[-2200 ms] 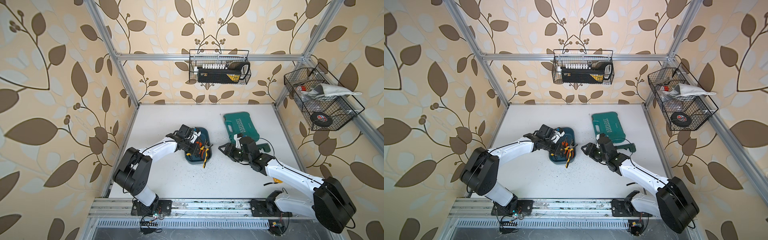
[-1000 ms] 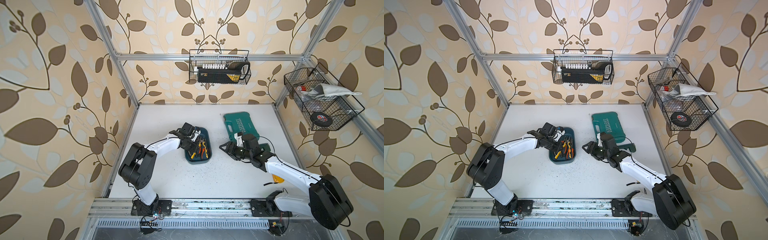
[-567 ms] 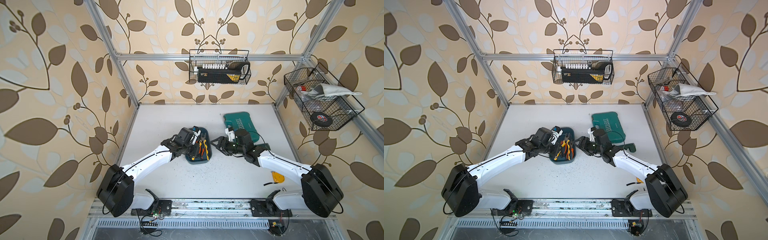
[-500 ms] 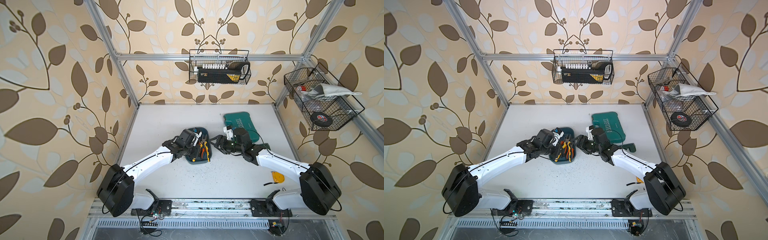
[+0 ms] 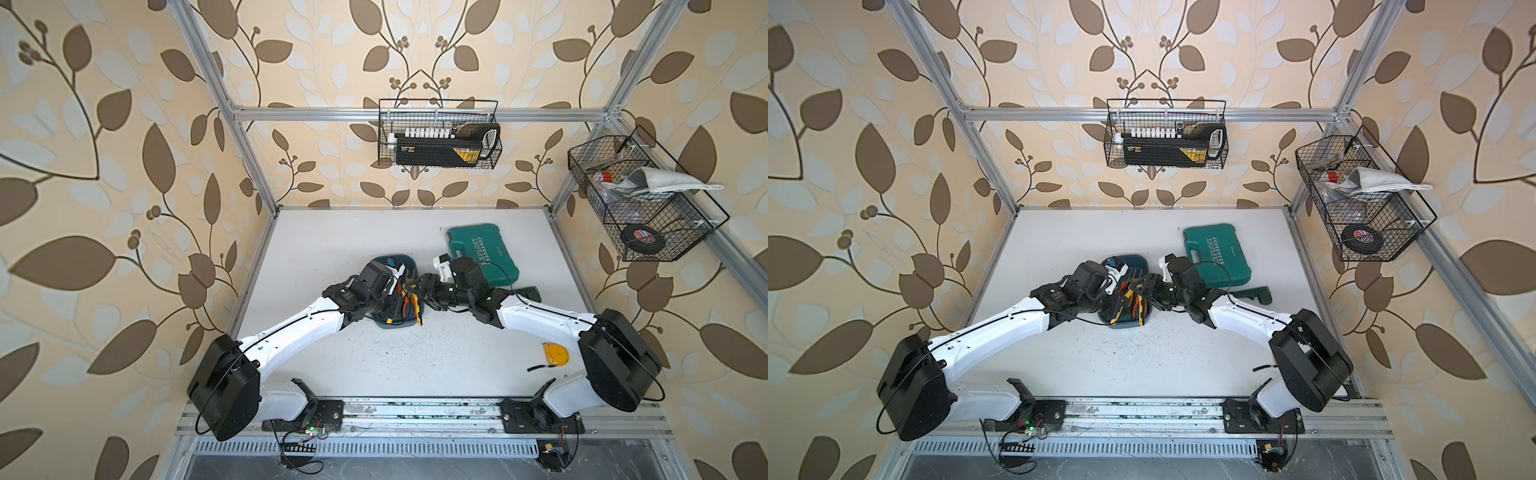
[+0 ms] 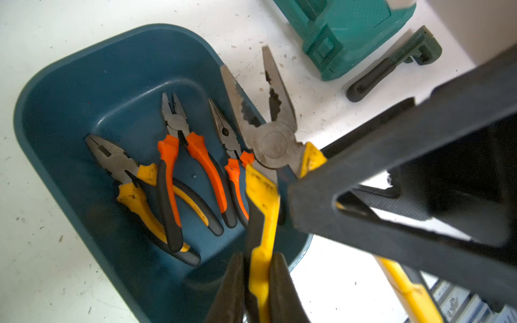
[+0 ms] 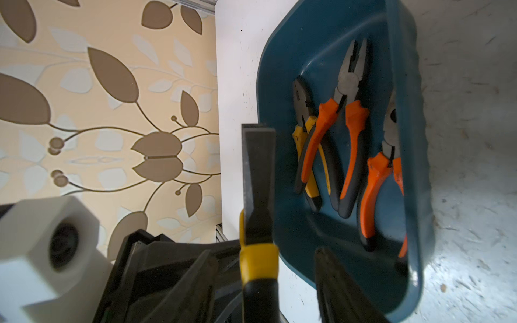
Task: Take the pliers out of the storage box
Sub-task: Pick up the pliers from the storage box, then place the pliers at the center of the board, then move the storage box to the center of the board, then pick up the pliers from the storage box, then place the pliers at the center of the board.
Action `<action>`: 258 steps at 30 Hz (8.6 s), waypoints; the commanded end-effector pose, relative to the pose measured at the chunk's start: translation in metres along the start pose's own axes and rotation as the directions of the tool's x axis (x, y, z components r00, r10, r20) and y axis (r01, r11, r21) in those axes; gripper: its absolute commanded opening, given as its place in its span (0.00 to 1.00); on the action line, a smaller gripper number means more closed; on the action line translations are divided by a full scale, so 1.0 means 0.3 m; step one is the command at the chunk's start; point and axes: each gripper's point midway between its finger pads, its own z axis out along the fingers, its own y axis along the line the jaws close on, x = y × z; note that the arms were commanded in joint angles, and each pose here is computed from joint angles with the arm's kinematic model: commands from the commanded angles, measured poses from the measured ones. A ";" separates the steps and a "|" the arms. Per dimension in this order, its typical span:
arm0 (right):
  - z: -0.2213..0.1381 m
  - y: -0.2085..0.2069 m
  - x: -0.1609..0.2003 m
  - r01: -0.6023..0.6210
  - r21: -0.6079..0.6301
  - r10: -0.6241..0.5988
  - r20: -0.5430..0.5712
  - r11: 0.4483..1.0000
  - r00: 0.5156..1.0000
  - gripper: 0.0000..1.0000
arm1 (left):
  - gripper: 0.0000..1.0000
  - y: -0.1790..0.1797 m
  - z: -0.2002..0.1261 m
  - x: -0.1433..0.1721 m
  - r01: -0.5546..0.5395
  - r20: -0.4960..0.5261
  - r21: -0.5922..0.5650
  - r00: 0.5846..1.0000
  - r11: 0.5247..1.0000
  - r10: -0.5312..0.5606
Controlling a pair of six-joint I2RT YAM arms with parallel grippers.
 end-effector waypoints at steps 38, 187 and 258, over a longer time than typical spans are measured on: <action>-0.418 -0.252 -0.103 0.180 0.263 -0.191 0.019 0.948 0.981 0.00 | 0.86 0.388 -0.168 0.079 0.556 0.332 -0.362 0.827 0.748 -0.454; 0.072 -0.074 -0.041 0.189 -0.210 -0.213 -0.098 0.959 0.972 0.59 | 0.00 0.141 0.022 -0.090 0.296 0.112 -0.244 0.955 0.924 -0.276; 0.089 -0.288 -0.290 0.109 0.064 -0.100 -0.138 0.992 0.985 0.05 | 0.81 0.166 -0.124 0.011 0.474 0.240 -0.188 0.872 0.860 -0.428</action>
